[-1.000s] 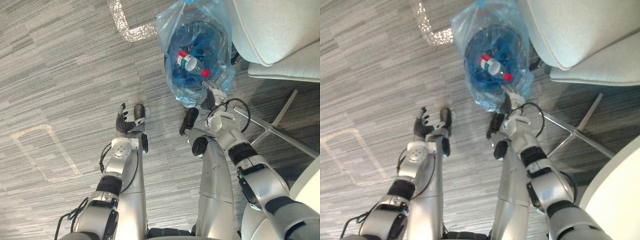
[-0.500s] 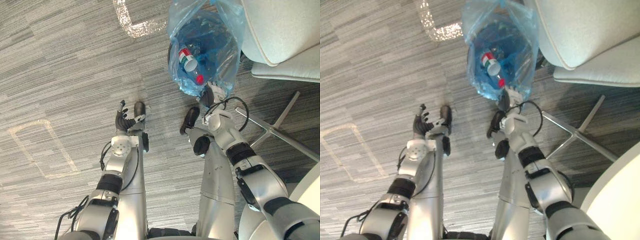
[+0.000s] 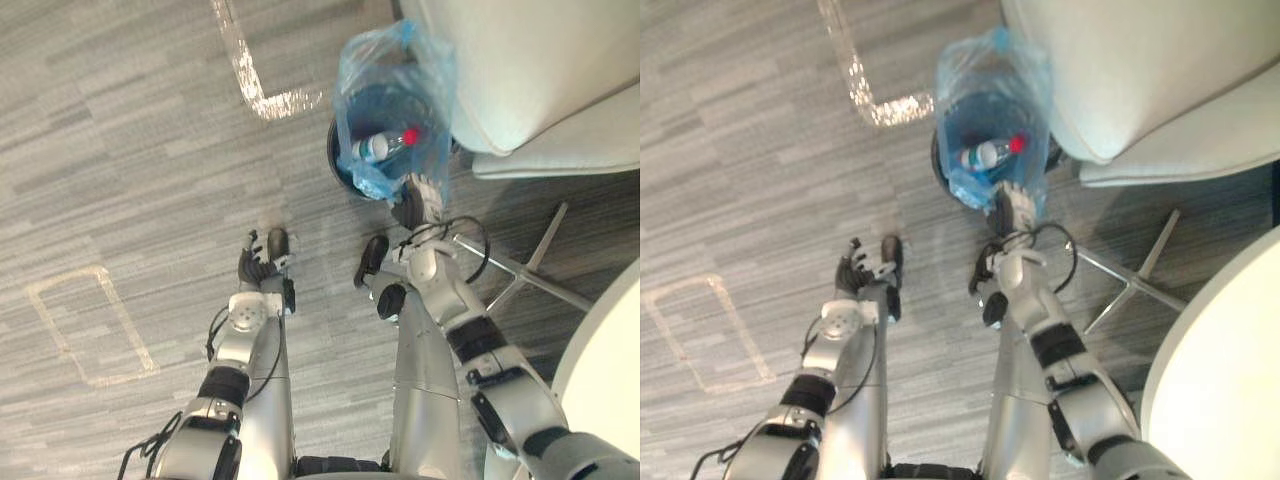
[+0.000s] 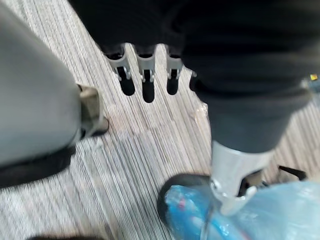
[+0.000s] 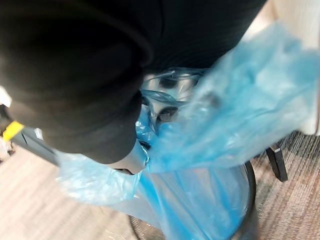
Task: Gather rubbish on tea table into small bin, then transfer packed bag to large trash can.
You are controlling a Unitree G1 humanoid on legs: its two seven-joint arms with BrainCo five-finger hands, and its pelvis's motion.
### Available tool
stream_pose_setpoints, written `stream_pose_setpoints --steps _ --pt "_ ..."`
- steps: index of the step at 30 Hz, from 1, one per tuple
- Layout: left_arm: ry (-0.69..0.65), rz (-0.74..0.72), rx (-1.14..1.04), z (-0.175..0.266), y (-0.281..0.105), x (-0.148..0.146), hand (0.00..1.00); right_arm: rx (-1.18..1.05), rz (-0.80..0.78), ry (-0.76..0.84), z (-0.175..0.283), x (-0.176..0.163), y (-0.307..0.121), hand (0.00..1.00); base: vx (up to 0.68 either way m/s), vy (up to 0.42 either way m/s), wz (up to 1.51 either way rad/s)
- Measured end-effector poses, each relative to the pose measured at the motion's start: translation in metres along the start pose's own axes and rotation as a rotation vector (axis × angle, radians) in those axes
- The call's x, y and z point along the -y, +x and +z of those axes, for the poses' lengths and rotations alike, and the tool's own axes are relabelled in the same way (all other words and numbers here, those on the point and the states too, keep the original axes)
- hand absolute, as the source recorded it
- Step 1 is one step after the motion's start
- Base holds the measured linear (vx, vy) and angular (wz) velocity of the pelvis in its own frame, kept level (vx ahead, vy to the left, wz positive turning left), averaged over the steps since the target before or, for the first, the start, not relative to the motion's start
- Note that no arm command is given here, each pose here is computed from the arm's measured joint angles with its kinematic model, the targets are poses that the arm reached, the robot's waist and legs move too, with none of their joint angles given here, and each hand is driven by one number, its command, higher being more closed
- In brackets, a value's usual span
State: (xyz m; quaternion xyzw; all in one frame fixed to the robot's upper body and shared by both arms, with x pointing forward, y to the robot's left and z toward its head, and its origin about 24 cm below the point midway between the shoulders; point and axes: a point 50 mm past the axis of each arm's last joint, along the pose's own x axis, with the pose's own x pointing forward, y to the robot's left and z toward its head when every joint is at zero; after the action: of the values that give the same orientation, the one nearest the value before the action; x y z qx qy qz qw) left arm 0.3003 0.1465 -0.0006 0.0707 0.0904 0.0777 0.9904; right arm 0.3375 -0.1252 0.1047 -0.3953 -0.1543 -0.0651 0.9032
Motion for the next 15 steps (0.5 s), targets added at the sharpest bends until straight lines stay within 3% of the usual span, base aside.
stream_pose_setpoints --steps 10,15 --pt "0.061 -0.027 -0.212 -0.062 -0.034 -0.004 0.0 -0.114 0.161 0.22 -0.007 -0.041 -0.061 1.0 0.09 0.003 -0.08" --pt "0.171 -0.099 -0.356 -0.101 -0.057 -0.003 0.0 -0.179 0.252 0.276 -0.017 -0.056 -0.087 1.0 0.16 -0.004 -0.12"
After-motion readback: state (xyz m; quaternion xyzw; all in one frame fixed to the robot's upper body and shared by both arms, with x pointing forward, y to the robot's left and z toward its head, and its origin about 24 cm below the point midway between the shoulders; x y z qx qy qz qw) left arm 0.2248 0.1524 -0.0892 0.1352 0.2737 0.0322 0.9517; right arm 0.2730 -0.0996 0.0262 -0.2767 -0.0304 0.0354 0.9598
